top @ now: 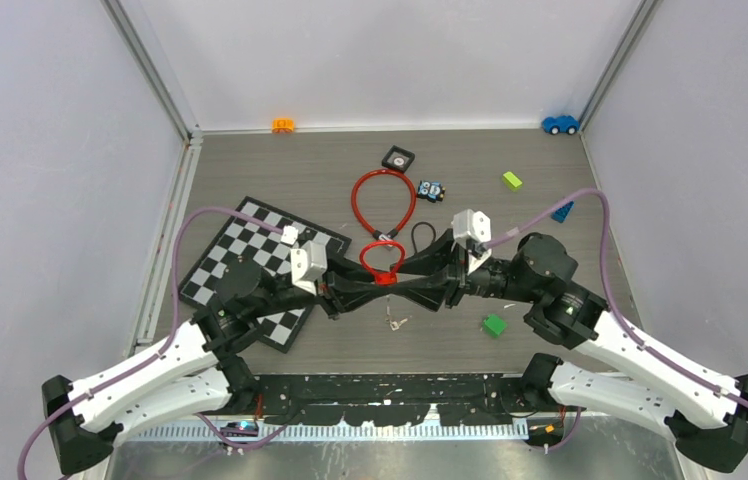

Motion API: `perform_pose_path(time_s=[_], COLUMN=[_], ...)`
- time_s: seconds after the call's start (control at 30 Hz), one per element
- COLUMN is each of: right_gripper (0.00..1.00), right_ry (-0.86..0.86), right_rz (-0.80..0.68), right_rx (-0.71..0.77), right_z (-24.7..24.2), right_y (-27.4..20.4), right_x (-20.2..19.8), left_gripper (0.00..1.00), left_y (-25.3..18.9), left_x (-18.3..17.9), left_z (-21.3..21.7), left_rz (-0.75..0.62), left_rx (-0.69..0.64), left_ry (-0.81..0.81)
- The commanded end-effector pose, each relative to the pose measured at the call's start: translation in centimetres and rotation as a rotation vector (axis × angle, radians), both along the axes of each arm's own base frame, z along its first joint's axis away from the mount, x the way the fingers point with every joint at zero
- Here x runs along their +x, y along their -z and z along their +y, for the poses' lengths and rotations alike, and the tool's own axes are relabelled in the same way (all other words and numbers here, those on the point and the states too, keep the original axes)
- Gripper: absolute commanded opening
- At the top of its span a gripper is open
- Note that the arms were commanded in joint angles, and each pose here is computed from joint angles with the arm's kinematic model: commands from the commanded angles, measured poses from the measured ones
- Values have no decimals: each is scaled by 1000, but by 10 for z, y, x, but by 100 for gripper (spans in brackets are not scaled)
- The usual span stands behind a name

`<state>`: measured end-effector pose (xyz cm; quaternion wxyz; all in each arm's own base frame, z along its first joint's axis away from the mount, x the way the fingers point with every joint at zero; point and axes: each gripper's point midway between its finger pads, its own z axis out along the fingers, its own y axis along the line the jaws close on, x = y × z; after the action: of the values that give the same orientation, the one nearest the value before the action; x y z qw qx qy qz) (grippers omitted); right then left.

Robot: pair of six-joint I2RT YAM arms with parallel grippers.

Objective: Lock with the key
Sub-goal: Lock the lock.

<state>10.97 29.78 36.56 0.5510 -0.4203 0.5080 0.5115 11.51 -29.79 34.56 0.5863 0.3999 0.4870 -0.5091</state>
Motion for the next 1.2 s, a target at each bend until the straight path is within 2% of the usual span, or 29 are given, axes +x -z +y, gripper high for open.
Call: perform_pose_path(time_s=[0.0, 0.2, 0.47, 0.6, 0.73, 0.97, 1.17], right_gripper=[44, 44, 44, 43, 43, 43, 39], right_ry=[-73, -8, 90, 118, 146, 168, 251], right_rz=[-91, -123, -165, -195, -299, -395, -439], right_rx=[60, 45, 102, 158, 216, 333, 419], right_z=[-15, -23, -27, -21, -16, -5, -3], right_y=[-35, -27, -37, -49, -66, -107, -124], right_x=[-25, -18, -1, 8, 17, 27, 45], left_gripper=[0, 0, 0, 0, 0, 0, 0], left_y=[-34, -45, -90, -116, -136, -163, -171], left_x=[3, 7, 9, 19, 23, 17, 17], left_z=[10, 14, 40, 57, 69, 81, 83], left_rz=[-73, -74, -87, 2, 59, 64, 61], left_rx=[-116, -150, -334, -469, -565, -671, -715], left_ry=[-48, -86, -165, -237, -263, -241, -230])
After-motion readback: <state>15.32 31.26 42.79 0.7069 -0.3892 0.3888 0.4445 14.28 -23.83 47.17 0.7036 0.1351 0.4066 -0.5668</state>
